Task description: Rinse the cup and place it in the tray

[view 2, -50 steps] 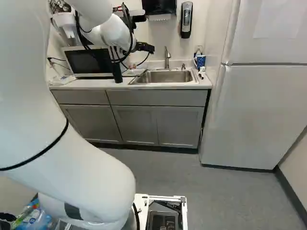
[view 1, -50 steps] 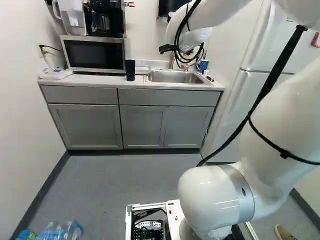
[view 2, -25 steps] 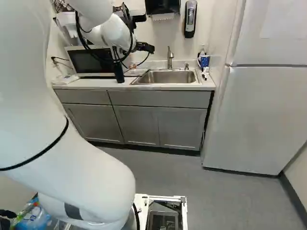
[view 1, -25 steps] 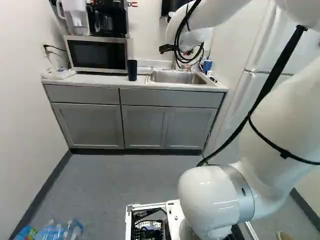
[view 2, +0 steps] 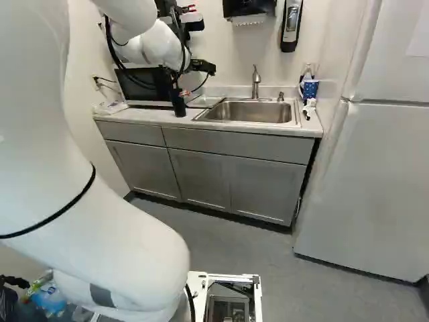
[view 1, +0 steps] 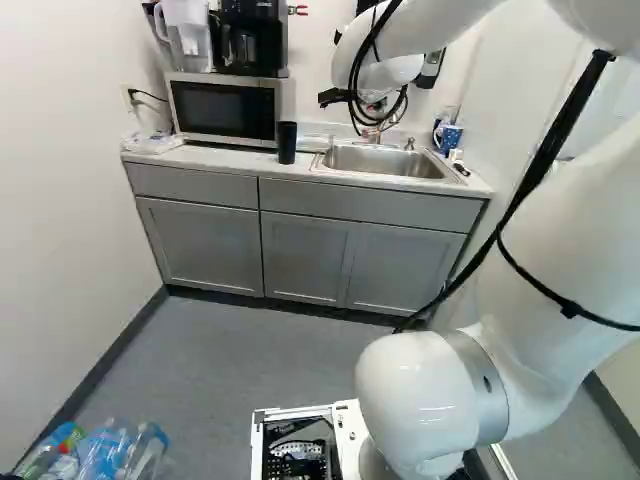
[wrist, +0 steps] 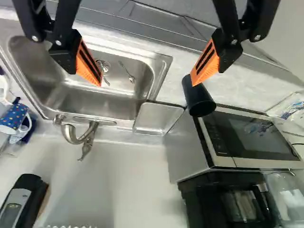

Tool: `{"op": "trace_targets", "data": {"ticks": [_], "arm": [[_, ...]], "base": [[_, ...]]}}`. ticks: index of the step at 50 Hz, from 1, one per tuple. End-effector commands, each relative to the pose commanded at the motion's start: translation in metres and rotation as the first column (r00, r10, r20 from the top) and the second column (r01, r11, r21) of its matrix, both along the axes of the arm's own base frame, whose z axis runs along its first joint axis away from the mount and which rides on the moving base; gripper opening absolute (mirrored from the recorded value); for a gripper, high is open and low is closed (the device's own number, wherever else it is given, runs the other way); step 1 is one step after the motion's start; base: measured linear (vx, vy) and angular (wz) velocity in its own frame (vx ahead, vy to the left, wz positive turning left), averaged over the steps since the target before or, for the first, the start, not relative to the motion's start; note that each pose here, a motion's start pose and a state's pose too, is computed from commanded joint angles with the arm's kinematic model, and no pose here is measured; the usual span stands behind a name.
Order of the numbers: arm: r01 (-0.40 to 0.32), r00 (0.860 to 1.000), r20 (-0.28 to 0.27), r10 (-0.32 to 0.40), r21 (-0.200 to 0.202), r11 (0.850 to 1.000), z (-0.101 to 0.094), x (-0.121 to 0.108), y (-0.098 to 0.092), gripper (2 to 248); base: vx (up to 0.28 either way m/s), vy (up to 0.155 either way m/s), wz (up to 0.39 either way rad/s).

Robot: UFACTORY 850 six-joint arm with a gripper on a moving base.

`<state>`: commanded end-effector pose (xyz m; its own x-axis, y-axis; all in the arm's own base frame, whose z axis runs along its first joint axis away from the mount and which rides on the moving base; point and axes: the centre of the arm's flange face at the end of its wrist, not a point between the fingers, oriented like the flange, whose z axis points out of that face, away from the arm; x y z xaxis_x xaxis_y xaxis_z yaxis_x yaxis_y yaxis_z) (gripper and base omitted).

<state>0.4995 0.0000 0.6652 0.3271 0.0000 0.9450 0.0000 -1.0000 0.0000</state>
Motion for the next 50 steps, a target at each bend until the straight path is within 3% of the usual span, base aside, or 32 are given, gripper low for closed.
{"op": "trace_targets", "data": {"ticks": [12,50], "arm": [[0.0,1.0,0.0,0.0,0.0,1.0,0.0,0.0,0.0,247],[0.0,1.0,0.0,0.0,0.0,1.0,0.0,0.0,0.0,247]], "base": [[0.124,-0.107,0.234],[0.121,-0.136,0.014]]}}
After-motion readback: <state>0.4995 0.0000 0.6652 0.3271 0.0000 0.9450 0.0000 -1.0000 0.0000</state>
